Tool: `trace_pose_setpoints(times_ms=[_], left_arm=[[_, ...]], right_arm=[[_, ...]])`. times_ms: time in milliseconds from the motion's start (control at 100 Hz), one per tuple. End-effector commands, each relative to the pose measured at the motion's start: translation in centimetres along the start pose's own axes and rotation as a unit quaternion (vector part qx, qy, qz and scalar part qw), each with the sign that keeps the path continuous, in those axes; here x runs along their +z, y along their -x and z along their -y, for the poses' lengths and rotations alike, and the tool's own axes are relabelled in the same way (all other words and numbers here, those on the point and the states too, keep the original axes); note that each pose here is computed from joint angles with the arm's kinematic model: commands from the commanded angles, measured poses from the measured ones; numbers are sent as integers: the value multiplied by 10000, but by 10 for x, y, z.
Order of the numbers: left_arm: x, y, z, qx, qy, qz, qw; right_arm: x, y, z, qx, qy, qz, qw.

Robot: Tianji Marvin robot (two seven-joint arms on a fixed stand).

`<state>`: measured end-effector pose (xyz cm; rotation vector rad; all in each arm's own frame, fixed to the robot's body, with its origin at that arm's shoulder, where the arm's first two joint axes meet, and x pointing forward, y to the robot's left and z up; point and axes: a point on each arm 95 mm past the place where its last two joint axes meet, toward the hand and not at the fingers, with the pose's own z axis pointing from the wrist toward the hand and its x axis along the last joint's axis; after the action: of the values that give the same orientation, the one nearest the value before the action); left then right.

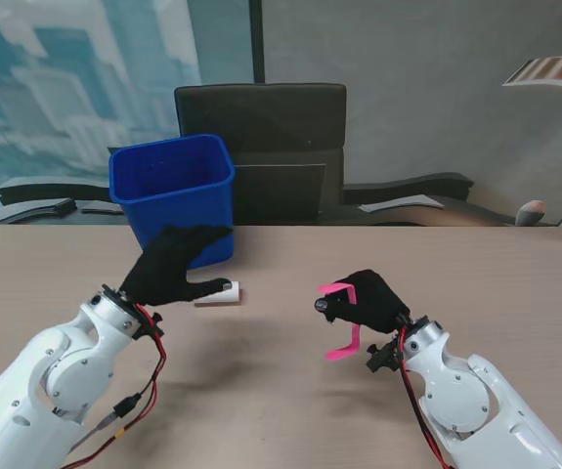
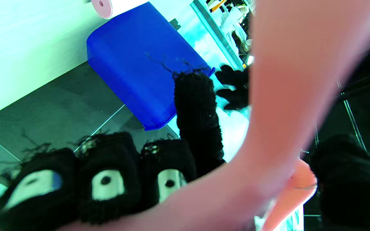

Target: Replace a lint-roller refill

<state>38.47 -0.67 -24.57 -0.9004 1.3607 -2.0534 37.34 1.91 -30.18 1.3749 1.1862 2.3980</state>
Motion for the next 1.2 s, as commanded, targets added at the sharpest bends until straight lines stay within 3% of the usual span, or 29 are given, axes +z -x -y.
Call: trace_pose_setpoints(times_ms=[0,240,400,800,1190], left_arm=[[-10,-2,-26,67,447,129,9989],[-22,12,-64,965,1153,596,9868],[-13,26,-78,1317,1463,782,9773],[16,45,-95,2042,1687,761,9613],[25,53,-100,2459,2063,774,9439]], right_arm=[[0,-5,5,49,-17,-59,10000],[-5,-5,2,-9,-36,-40,10000],[-4,-6,4,24,-89,-44,9999],[-2,-6,9,129,-223,-91,9996],[-3,-6,8,138,-210,-94,9996]])
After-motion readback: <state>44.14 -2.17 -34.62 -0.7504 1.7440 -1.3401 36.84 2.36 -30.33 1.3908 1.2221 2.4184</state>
